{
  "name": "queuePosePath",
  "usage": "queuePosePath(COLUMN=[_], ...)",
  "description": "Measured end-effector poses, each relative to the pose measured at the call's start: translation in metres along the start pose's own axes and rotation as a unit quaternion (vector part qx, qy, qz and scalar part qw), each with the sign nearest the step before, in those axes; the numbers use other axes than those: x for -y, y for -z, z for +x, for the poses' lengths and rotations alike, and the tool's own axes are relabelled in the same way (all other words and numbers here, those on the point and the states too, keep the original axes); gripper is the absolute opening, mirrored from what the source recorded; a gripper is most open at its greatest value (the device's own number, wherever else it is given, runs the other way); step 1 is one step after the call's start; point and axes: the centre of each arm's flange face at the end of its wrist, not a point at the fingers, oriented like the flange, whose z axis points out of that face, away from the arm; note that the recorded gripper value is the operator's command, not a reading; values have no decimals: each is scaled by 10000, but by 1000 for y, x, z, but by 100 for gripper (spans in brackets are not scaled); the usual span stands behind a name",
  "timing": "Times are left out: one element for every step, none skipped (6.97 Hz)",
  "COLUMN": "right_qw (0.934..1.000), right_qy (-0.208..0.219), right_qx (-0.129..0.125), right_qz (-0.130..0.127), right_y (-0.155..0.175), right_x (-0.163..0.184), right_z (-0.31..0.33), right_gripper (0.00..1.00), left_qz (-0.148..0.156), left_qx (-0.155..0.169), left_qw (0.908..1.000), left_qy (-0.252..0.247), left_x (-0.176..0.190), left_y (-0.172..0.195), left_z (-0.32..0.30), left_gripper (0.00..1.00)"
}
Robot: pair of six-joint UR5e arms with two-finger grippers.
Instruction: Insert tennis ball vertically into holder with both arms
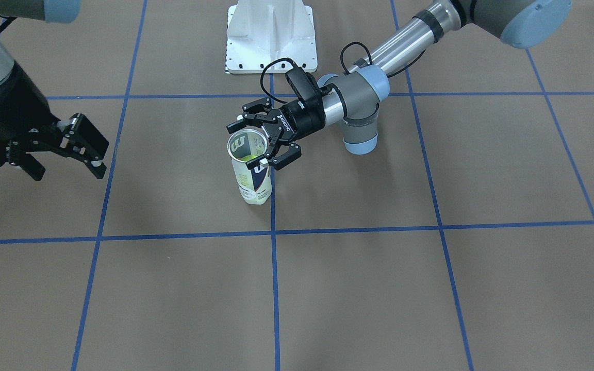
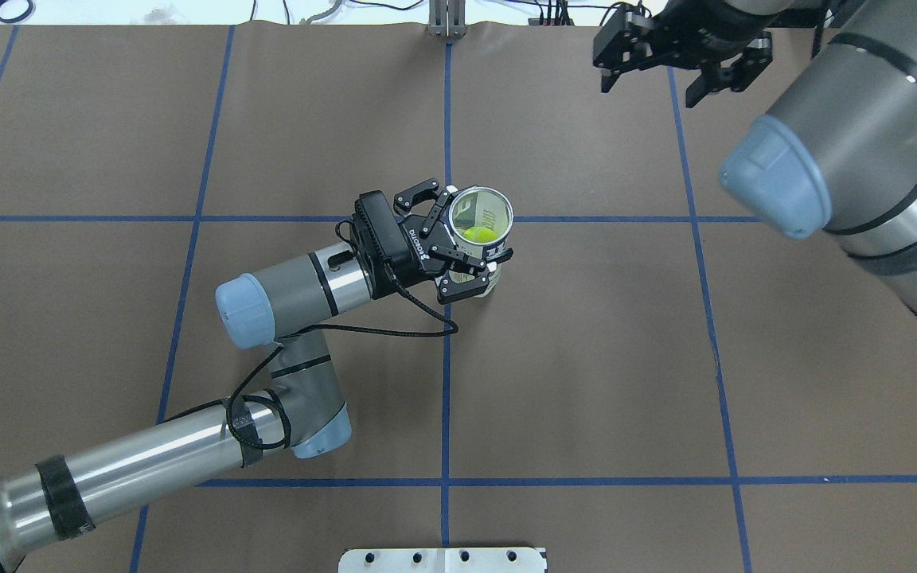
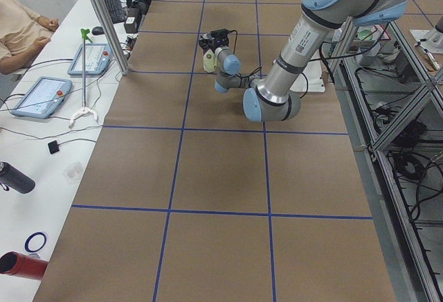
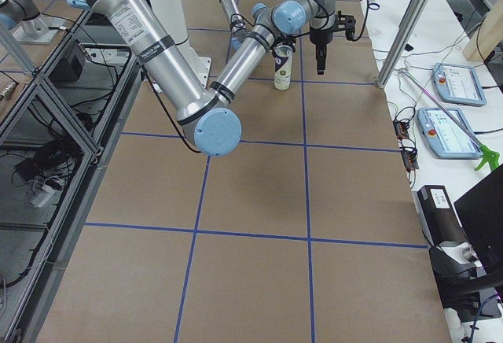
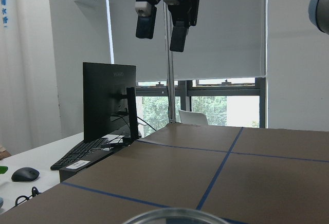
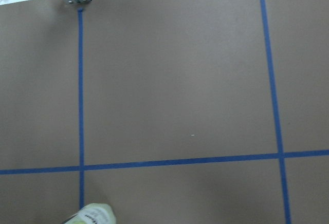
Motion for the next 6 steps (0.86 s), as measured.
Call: queuePosePath(right_qw=[9999,9997,9992,9985,9975,9965], right_qy=[63,143,266,413,578,712], right_qx=[-80,-174,-273,-339,-383,-389], right_qz=[-5,-30,-88,-133,-156,-197], right_y=[-1,-4,-8,-15,-27,-38], right_x=[12,23,38,52,60,64], right_z=[16,37,73,120,178,245], right_gripper=[100,100,100,100,100,100], left_qz=[96,172,213,226,196,109], left_qx=[-17,-12,19,54,77,130], left_qw=[10000,9999,9998,9997,9997,9997], left_qy=[15,16,-3,-41,-97,-171], left_x=[9,18,23,28,31,30], left_y=[-1,-1,-1,1,3,11], left_z=[1,-1,-7,-16,-28,-45], left_gripper=[100,100,100,99,99,99])
